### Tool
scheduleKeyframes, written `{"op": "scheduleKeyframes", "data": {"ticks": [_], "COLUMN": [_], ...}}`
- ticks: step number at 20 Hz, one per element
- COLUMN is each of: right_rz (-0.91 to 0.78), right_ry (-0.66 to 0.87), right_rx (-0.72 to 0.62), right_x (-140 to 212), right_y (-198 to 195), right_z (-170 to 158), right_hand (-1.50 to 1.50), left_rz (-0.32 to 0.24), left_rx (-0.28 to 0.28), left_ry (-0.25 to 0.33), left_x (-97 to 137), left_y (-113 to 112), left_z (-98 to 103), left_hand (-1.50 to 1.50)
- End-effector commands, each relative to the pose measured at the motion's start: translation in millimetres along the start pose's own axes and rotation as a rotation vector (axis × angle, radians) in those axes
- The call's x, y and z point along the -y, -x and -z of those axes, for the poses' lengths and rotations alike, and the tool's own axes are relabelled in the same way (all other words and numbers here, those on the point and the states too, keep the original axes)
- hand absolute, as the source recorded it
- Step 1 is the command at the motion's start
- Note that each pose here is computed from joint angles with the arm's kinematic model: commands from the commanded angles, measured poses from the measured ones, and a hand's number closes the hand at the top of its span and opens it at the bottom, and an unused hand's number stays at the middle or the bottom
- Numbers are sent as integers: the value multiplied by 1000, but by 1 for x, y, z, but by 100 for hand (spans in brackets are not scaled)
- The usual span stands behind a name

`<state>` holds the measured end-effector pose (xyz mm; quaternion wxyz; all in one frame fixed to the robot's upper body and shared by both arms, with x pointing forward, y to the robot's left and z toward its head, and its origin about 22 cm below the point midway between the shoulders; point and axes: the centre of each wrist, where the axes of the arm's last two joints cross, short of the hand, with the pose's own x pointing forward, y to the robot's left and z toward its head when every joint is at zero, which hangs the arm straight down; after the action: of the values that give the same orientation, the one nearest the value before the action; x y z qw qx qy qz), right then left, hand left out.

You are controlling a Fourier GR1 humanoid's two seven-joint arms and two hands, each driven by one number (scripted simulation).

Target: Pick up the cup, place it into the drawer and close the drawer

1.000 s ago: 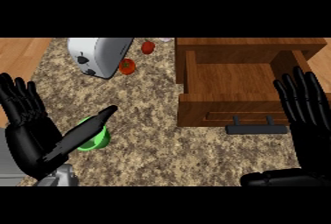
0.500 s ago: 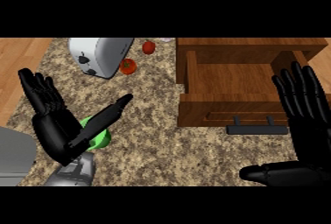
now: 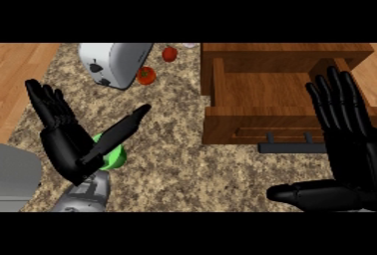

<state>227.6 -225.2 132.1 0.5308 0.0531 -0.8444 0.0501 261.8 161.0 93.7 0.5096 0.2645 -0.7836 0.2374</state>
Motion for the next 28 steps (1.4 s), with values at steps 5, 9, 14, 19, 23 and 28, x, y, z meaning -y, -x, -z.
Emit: {"op": "scheduleKeyframes", "data": {"ticks": [5,9,14,19,23,28], "right_rz": [11,3,10,4,13,8], "right_ry": [13,2,11,-12,3,-6], "right_rx": [-14,19,4,-7,-20,0], "right_x": [11,21,12,2,10,19], "right_y": [8,-1,15,-1,-20,-6], "right_z": [-7,-6,15,-14,-18,24], "right_hand": [-150,-150,-150,-150,-150,-150], "left_rz": [31,43,68,103,86,86], "left_rx": [-67,-120,-158,-154,-174,-192], "left_ry": [-72,-81,-115,-144,-144,-132], "left_x": [-12,-22,-40,-50,-77,-88], "left_y": [37,37,59,81,93,120], "left_z": [-21,-24,-32,-42,-40,-56], "left_hand": [-150,-150,-150,-150,-150,-150]}}
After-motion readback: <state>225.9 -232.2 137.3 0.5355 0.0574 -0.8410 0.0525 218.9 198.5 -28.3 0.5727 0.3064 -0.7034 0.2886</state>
